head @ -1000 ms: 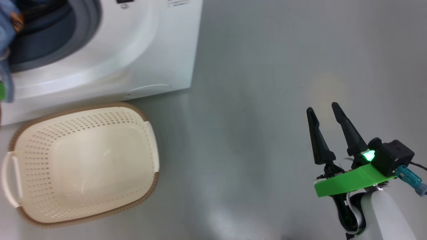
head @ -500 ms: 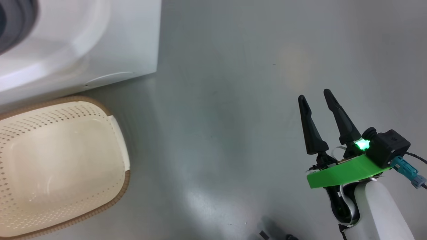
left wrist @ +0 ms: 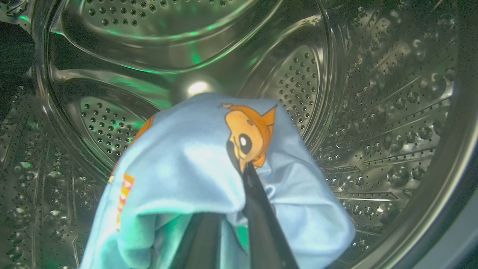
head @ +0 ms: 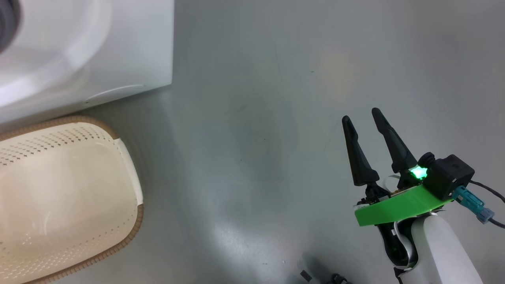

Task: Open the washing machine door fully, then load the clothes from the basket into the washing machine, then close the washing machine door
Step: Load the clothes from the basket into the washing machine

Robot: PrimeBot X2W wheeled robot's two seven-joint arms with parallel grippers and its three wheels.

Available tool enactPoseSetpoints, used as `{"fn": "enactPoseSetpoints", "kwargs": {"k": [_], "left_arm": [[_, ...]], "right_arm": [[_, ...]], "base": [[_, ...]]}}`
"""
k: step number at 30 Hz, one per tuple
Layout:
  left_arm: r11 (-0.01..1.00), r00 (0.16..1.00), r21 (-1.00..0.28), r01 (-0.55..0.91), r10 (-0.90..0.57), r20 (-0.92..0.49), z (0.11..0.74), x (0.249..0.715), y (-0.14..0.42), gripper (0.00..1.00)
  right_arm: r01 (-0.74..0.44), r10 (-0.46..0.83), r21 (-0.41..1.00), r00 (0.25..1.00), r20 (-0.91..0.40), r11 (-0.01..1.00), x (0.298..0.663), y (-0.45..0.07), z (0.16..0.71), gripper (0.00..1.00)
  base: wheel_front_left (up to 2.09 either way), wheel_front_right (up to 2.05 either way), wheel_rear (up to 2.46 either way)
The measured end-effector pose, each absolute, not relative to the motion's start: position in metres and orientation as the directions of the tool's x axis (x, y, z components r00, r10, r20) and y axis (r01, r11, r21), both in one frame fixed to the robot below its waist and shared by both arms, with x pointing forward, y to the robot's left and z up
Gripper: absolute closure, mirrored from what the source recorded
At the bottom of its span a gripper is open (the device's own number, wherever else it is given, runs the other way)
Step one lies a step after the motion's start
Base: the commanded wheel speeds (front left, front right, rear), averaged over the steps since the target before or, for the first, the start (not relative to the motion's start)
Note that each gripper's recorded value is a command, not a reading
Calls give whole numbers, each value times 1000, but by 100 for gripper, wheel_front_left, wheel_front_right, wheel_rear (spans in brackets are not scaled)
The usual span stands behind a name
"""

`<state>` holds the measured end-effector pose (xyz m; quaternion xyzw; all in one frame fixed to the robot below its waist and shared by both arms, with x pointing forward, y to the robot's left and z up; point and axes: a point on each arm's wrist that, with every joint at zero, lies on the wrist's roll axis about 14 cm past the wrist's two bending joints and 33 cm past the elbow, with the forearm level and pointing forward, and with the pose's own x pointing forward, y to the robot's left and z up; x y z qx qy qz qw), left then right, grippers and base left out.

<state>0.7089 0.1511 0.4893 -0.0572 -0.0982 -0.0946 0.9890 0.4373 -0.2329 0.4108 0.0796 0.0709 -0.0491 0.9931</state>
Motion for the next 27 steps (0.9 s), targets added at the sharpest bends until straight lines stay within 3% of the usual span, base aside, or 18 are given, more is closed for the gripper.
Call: {"fn": "enactPoseSetpoints", "kwargs": {"k": [1,2,16,27], "left_arm": [[977,965,-101,189,-166,203,488,709,154,26],[978,968,-107,180,-157,194,486,709,156,0],[976,987,-169,135,-119,105,462,698,161,0],[967,995,-238,94,-94,11,436,657,162,0]], "right_arm": [[109,-87,151,985,-148,983,437,-233,411,0],[109,-87,151,985,-148,983,437,-233,411,0],[96,-76,162,989,-127,982,437,-229,420,0],[71,-58,166,995,-80,984,439,-226,437,0]], "base": [[0,0,0],[0,0,0],[0,0,0],[0,0,0]]}}
